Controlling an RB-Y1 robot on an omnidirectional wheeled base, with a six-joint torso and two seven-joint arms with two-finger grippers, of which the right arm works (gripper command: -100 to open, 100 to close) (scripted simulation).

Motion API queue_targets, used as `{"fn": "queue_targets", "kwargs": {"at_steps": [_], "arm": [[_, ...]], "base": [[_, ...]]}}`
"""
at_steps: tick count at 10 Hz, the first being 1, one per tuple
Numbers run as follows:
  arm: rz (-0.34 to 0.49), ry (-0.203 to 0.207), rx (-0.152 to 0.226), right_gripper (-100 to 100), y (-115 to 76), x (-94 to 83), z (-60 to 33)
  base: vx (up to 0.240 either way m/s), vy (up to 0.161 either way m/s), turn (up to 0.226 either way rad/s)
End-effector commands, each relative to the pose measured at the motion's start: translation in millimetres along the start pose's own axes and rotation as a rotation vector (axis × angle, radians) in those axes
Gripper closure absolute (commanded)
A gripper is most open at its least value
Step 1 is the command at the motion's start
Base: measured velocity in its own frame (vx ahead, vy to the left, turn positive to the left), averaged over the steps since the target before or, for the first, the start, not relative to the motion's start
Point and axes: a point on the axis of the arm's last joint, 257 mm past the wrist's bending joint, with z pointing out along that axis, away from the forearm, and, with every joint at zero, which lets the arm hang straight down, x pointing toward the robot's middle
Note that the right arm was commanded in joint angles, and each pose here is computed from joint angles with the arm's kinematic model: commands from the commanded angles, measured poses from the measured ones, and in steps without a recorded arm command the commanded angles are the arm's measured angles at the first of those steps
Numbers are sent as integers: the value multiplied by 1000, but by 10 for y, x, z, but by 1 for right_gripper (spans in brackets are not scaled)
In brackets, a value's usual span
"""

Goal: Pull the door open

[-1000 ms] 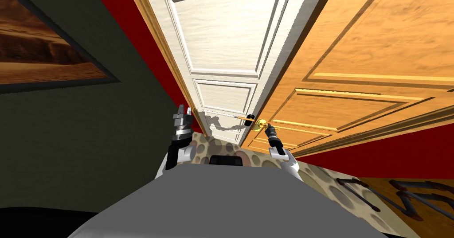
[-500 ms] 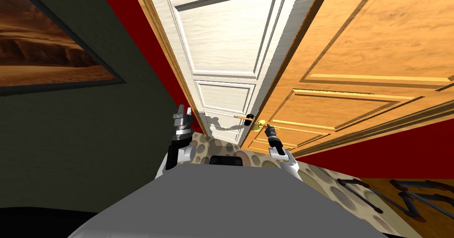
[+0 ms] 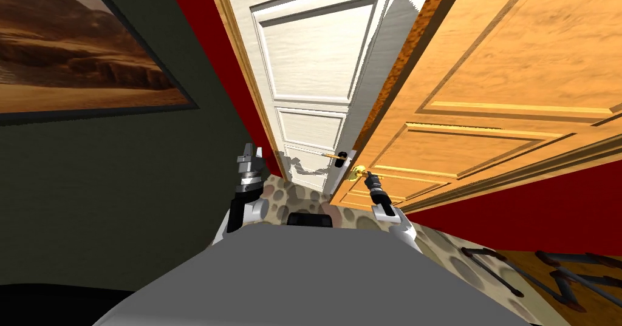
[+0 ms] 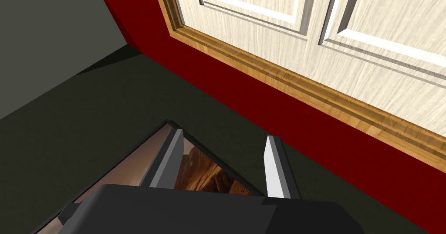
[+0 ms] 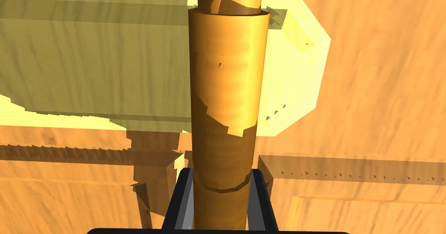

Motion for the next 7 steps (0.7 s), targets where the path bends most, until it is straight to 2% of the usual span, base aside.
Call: {"fn": "queue_targets", "kwargs": {"at_steps": [1, 3, 5, 6, 7], "arm": [[-2, 12, 1, 100, -5, -45, -40], [2, 51, -2, 100, 11, 11, -76], [9, 96, -5, 100, 24, 94, -112], [3, 75, -2, 100, 17, 37, -98], [6, 106, -3, 100, 5, 69, -179]], "base": [[-220, -69, 182], [-238, -65, 188], [-272, -120, 272], [-115, -54, 67], [-160, -24, 123]]}}
